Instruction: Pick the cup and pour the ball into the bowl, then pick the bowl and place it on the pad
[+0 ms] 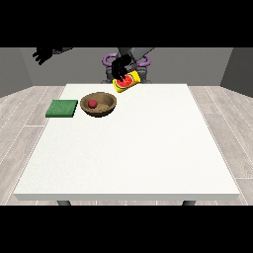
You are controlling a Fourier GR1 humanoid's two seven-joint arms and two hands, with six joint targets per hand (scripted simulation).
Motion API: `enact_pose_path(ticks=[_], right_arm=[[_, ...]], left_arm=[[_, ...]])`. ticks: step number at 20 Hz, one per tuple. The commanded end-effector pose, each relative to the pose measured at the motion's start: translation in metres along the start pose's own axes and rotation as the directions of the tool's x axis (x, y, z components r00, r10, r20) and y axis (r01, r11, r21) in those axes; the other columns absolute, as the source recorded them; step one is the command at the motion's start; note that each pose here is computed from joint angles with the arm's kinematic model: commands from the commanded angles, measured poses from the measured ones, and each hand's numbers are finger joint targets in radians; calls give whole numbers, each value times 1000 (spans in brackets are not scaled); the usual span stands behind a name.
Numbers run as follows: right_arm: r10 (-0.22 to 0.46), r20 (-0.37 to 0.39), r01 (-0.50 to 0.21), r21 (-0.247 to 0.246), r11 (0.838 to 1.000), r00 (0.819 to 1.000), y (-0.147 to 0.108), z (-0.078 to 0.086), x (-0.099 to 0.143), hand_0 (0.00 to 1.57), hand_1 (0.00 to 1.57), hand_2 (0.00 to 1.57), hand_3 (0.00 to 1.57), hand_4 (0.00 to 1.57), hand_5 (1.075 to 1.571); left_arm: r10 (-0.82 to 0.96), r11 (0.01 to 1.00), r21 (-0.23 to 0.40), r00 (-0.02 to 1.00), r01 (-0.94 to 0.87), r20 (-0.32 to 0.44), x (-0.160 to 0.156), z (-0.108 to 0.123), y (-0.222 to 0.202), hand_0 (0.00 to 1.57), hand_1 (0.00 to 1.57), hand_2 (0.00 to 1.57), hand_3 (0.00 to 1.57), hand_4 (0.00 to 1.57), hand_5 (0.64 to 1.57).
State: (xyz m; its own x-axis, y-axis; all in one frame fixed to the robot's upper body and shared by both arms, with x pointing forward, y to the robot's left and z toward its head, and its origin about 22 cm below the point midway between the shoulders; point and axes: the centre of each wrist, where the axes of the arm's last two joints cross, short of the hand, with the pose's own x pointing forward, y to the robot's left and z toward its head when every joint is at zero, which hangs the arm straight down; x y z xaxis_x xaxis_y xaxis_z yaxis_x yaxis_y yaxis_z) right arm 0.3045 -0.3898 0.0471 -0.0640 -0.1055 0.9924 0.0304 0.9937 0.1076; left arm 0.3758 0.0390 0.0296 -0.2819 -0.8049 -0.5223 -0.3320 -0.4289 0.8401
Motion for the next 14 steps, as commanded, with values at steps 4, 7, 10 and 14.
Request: enact_pose_path(ticks=[4, 7, 10, 14], right_arm=[[-16, -12, 16, -21, 1000, 1000, -20, 4, 4, 0, 0, 0, 268, 476, 1570], [-14, -10, 14, 5, 1000, 1000, -7, 10, -8, 0, 0, 0, 282, 470, 1570], [-17, -25, 16, -2, 1000, 1000, 1, -3, 10, 0, 0, 0, 297, 469, 1570], [-23, -4, 23, 51, 998, 1000, 12, -3, 5, 0, 0, 0, 310, 524, 1569]], left_arm=[[-298, 951, -43, 945, 306, 137, 1, -7, 7, 1514, 1514, 1571, 1571, 1262, 1509], [-330, 941, -40, 937, 336, 111, 4, -1, 0, 1516, 1516, 1571, 1571, 1257, 1508], [-324, 940, -62, 935, 335, 142, 5, -3, 6, 1518, 1518, 1571, 1571, 1265, 1504], [-336, 939, -53, 938, 341, 85, -15, -15, 13, 1513, 1513, 1571, 1571, 1282, 1493]])
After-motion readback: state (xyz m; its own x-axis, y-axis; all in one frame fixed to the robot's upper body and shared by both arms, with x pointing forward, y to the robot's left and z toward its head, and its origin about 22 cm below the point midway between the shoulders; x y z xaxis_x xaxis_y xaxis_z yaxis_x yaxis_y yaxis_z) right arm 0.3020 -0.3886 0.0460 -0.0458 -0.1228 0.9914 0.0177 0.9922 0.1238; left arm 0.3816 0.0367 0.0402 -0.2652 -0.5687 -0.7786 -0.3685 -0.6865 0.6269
